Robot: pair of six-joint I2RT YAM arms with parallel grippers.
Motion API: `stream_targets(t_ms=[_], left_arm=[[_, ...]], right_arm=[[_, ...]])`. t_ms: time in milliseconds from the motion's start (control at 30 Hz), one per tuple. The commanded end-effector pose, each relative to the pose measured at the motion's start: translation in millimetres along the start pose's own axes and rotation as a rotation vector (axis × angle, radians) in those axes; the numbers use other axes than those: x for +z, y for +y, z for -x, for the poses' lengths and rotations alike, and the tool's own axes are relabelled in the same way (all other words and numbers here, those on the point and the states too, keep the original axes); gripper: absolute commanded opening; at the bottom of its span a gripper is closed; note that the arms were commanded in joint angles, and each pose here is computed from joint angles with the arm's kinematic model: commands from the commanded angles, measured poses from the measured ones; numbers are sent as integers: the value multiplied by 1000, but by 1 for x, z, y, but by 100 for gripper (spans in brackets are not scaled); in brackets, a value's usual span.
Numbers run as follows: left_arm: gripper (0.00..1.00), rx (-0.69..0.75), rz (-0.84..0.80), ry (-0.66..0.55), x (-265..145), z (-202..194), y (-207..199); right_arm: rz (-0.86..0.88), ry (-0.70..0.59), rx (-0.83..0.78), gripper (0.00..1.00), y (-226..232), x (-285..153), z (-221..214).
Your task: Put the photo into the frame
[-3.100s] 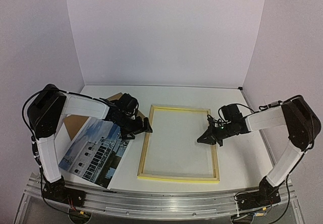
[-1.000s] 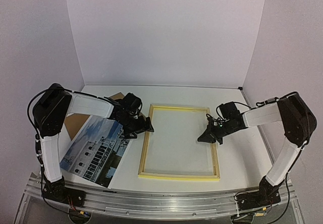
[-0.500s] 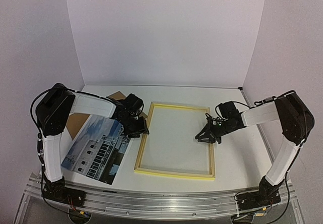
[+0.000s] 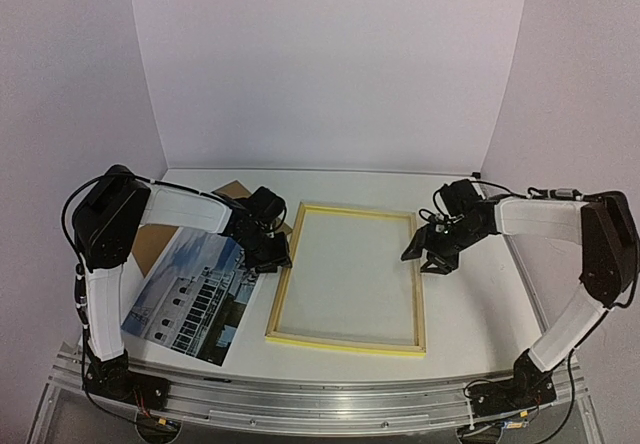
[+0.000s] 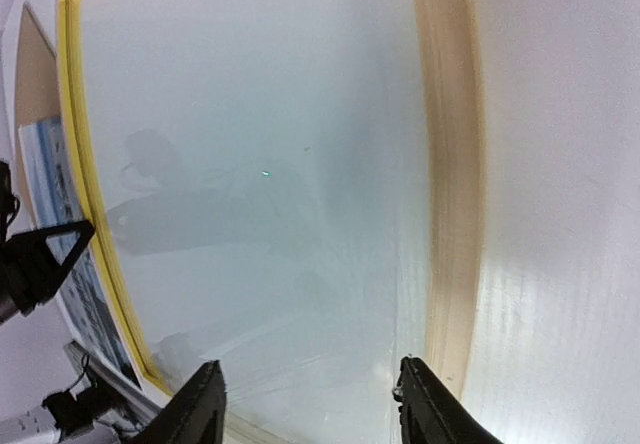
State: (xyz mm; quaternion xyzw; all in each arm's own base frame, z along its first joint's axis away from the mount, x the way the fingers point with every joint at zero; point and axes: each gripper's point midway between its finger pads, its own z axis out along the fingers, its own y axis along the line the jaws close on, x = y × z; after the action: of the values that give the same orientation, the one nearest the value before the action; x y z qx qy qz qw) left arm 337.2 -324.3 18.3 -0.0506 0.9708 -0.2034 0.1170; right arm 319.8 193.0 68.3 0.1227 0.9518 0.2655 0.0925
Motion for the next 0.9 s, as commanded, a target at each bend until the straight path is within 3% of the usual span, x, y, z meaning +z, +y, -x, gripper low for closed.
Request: stream_targets(t_ms=[0, 333, 733, 867], left_arm=[[40, 19, 21, -5, 1, 3, 0], [39, 28, -7, 10, 2, 0, -5], [40, 37, -16, 9, 1, -4, -13], [39, 39, -25, 10, 0, -8, -19]], right_arm=[[-234, -101, 1, 66, -29, -41, 8], [-280, -68, 36, 68, -36, -24, 13], [-288, 21, 17, 51, -44, 27, 19], [-327, 23, 26, 39, -55, 37, 20]])
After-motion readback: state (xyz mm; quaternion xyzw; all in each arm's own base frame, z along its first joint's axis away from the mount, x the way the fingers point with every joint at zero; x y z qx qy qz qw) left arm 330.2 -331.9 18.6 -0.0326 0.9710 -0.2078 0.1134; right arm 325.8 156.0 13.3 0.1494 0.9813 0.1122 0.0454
